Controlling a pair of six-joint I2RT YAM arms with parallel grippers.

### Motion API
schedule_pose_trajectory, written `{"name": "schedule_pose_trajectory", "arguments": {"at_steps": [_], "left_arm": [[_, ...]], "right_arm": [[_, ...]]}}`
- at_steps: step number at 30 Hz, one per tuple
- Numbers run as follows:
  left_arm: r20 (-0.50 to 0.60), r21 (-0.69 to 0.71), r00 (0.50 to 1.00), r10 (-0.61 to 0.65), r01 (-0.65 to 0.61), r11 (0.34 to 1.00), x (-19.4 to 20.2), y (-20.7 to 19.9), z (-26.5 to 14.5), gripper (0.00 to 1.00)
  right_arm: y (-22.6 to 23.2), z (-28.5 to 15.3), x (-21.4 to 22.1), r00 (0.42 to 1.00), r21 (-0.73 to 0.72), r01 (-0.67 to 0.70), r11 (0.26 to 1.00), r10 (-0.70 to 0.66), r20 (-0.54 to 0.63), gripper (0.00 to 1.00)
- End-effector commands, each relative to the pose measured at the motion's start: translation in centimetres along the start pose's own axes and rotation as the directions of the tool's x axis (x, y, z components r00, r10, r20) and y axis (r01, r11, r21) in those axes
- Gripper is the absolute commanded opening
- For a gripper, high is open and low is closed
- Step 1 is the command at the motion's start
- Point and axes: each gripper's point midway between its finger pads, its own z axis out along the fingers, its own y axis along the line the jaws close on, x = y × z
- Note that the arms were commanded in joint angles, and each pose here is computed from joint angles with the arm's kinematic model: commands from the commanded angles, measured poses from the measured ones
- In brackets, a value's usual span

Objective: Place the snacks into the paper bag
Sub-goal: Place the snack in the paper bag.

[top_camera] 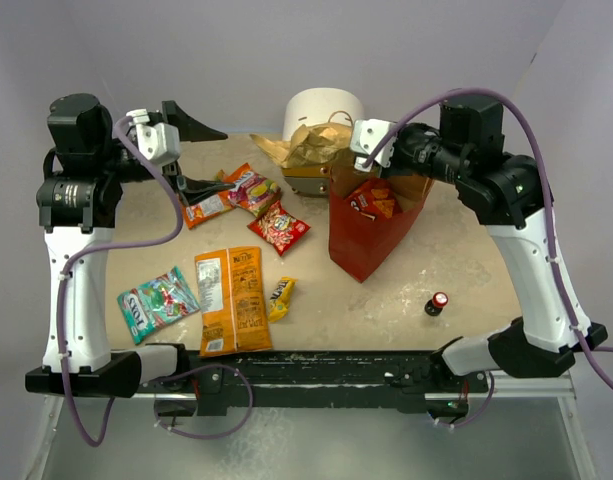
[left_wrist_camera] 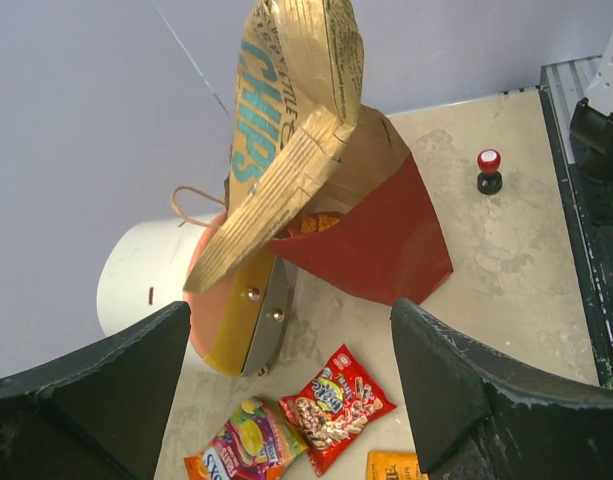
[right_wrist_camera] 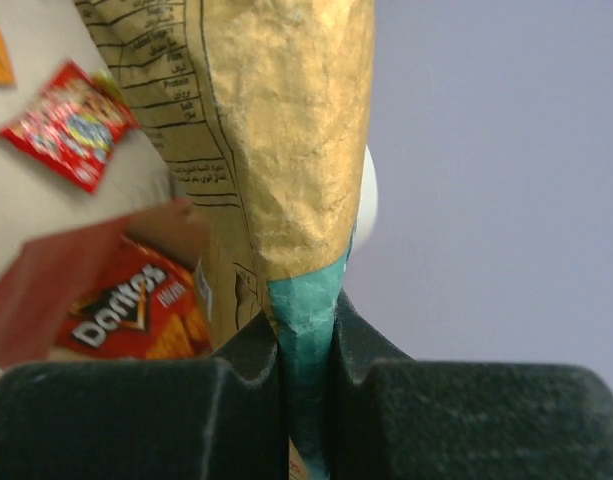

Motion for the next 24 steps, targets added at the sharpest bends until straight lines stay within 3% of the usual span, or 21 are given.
{"name": "schedule_pose_trajectory", "arguments": {"at_steps": [1,6,12,18,24], "left_arm": [[0.005,-0.004,1.000,-0.005,0.005,1.000,0.4,0.4,0.3,0.85],[-0.002,-0.007,1.000,-0.021,0.021,1.000,1.3,0.6,0.4,0.84],[0.007,-0.016,0.999,-0.050,0.050,0.999,2.1,1.5,0.8,0.83],[-0.023,-0.074,0.994,-0.106,0.104,0.992,3.1,3.1,2.9,0.79],[-0.034,-0.023,0.992,-0.120,0.119,0.993,3.9,2.7,7.6,0.81]], "right_arm": [[-4.5,-3.9,1.5,0.976,0.163,0.160,0.974,-0.132,-0.172,0.00],[-5.7,-5.7,3.1,0.940,0.168,0.253,0.953,-0.200,-0.276,0.00],[-6.6,-6.0,7.0,0.862,0.072,0.382,0.921,-0.327,-0.388,0.00],[-6.5,-4.6,8.9,0.805,-0.045,0.473,0.880,-0.452,-0.384,0.00],[-5.3,-3.8,9.7,0.770,-0.148,0.511,0.847,-0.527,-0.360,0.00]]}}
